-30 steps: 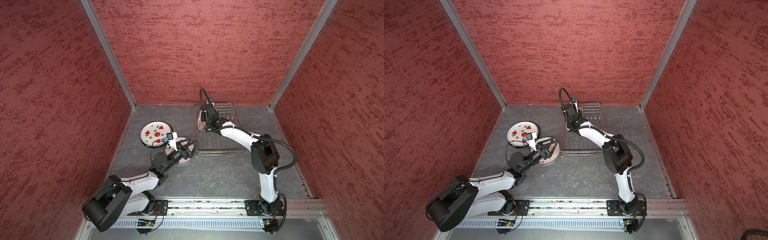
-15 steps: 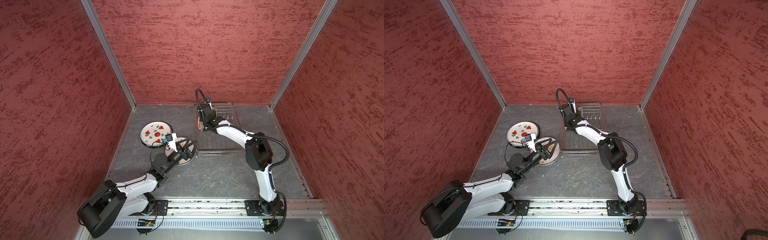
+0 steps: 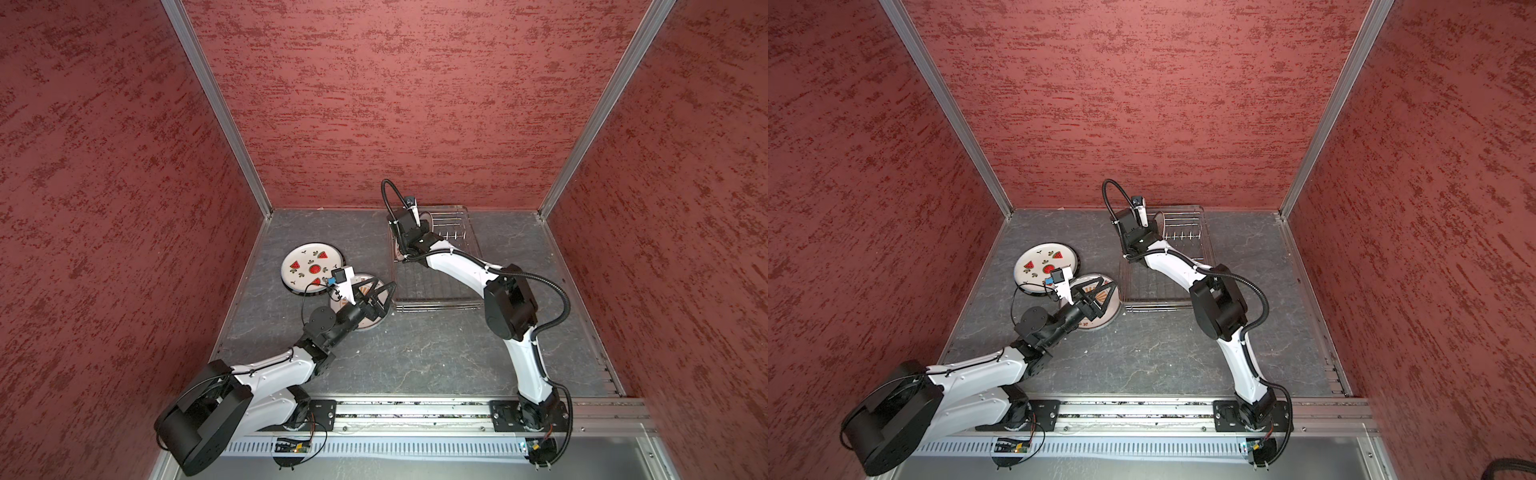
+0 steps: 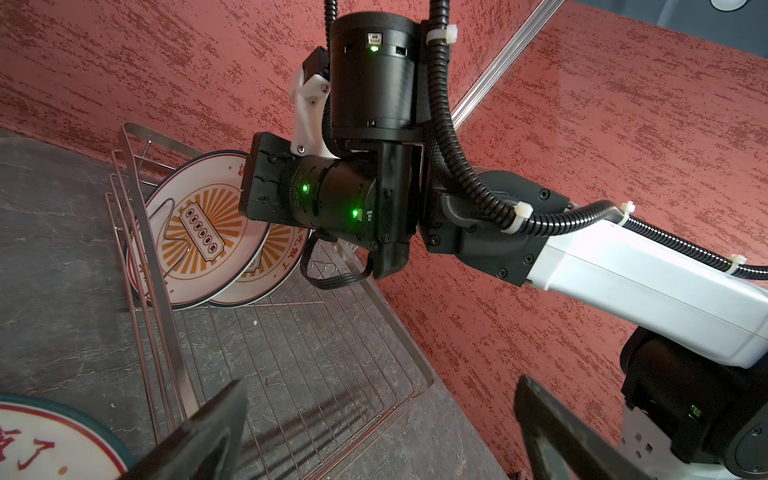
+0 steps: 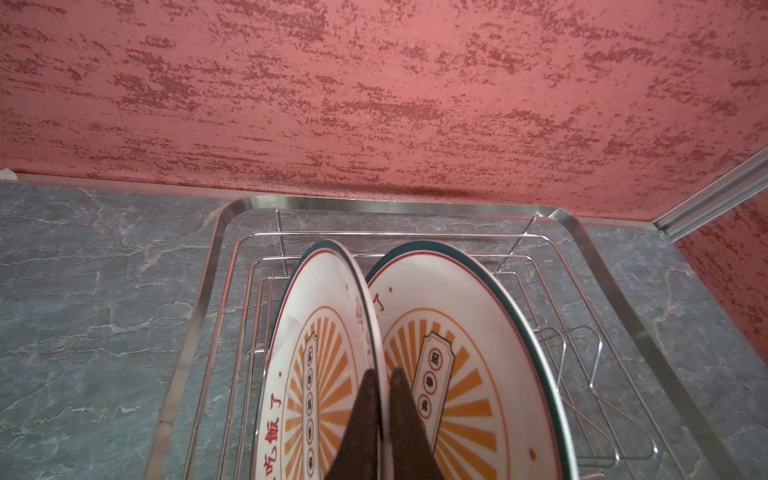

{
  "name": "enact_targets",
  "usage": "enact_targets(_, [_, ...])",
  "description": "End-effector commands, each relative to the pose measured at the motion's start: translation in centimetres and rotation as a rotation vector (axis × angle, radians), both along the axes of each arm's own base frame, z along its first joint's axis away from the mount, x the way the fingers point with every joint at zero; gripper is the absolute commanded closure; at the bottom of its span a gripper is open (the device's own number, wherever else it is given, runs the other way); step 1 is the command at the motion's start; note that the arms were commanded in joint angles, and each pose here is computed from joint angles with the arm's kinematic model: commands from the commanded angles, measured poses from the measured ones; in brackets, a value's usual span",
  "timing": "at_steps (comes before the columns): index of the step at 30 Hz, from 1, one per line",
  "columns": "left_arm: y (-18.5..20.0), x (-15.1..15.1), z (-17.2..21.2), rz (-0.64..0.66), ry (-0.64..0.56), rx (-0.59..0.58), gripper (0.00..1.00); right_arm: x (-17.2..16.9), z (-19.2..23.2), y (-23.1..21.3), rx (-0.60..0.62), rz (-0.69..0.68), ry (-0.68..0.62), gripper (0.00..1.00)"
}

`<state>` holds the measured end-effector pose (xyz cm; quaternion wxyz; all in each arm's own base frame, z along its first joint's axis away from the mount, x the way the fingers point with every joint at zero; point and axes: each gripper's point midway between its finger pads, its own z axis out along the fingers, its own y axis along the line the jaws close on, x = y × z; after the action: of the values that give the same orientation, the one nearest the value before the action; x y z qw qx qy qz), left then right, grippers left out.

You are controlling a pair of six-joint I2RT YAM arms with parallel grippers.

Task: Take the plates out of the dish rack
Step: 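Lift the sunburst plate up out of the rack with the right gripper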

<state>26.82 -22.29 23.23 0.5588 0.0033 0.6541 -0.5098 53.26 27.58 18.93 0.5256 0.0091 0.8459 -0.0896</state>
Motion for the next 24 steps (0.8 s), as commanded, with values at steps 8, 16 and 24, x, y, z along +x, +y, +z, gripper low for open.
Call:
enact_targets(8, [0.3, 0.1, -0.5, 0.022, -0.001, 0.025, 0.0, 0.2, 5.1, -0.8, -0.036, -0.051, -0.121, 1.0])
enact_targets(16, [0.4, 0.3, -0.6, 0.036, 0.003, 0.028, 0.01, -1.6, 9.1, -1.7, -0.043, -0.063, -0.218, 1.0])
enact_targets(24, [0.4, 0.2, -0.3, 0.035, -0.012, 0.021, 0.01, -4.3, 12.0, -3.0, -0.033, -0.072, -0.296, 1.0])
